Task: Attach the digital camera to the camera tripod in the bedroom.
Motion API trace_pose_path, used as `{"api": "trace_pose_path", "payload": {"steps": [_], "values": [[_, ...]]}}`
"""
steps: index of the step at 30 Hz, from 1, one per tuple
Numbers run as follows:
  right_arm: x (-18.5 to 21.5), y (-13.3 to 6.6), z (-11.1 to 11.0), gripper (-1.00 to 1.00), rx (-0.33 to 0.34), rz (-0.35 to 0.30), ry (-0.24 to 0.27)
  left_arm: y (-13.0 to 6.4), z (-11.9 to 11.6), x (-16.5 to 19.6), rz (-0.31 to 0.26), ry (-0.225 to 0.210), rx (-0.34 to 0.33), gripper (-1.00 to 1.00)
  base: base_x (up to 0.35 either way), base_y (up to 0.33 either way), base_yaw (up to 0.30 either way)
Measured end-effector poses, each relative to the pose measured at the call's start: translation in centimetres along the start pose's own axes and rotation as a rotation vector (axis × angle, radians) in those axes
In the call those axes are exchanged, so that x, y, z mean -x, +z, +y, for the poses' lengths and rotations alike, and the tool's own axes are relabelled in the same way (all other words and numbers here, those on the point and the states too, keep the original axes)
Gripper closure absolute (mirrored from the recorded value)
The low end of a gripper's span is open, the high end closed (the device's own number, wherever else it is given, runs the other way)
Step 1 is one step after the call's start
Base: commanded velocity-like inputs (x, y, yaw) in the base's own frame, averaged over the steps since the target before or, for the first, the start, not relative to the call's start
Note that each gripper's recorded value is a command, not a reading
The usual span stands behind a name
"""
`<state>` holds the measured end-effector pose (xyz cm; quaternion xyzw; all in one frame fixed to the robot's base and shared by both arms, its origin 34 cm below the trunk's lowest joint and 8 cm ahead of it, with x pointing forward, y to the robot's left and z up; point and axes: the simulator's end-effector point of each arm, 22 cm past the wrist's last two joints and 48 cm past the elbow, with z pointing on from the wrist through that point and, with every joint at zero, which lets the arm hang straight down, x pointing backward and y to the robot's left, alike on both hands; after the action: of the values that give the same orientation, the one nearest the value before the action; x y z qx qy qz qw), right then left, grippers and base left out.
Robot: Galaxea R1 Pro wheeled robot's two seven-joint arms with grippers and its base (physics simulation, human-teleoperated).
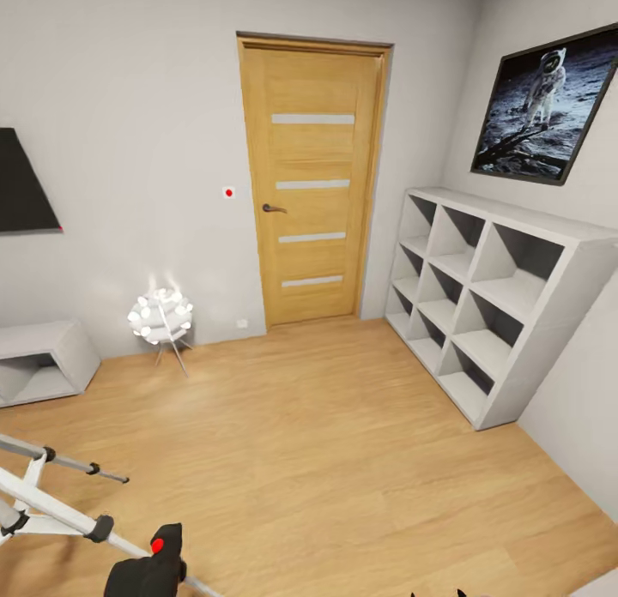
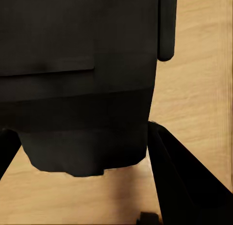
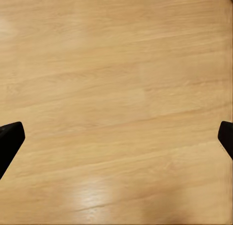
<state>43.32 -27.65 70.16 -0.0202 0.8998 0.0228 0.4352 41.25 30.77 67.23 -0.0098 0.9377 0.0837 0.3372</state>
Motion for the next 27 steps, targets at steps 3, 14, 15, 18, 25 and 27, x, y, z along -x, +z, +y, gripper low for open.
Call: {"api": "trace_pose_path", "payload": {"steps": [3, 14, 15, 18, 25, 27], "values": [[0.00, 0.00, -0.01, -1.00, 0.000, 0.000, 0.000, -0.01, -0.05, 0.00, 0.000, 0.000, -0.001, 1.00, 0.331, -0.100, -0.293], [0.03, 0.01, 0.11, -1.00, 0.001, -0.001, 0.001, -0.01, -0.06, -0.01, 0.000, 0.000, -0.001, 1.00, 0.333, -0.114, -0.082], [0.03, 0.01, 0.11, -1.00, 0.001, -0.001, 0.001, -0.01, -0.05, 0.00, 0.000, 0.000, -0.001, 1.00, 0.333, -0.142, -0.002], [0.04, 0.01, 0.11, -1.00, 0.001, -0.002, 0.001, -0.01, -0.08, 0.00, 0.000, 0.000, -0.001, 1.00, 0.333, -0.148, -0.001], [0.04, 0.01, 0.11, -1.00, 0.001, -0.002, 0.001, -0.01, -0.09, -0.01, 0.000, -0.001, -0.001, 1.00, 0.324, -0.177, 0.000], [0.04, 0.01, 0.11, -1.00, 0.001, -0.002, 0.001, -0.01, -0.09, 0.00, 0.000, -0.001, -0.001, 1.00, 0.299, -0.212, 0.000]]}}
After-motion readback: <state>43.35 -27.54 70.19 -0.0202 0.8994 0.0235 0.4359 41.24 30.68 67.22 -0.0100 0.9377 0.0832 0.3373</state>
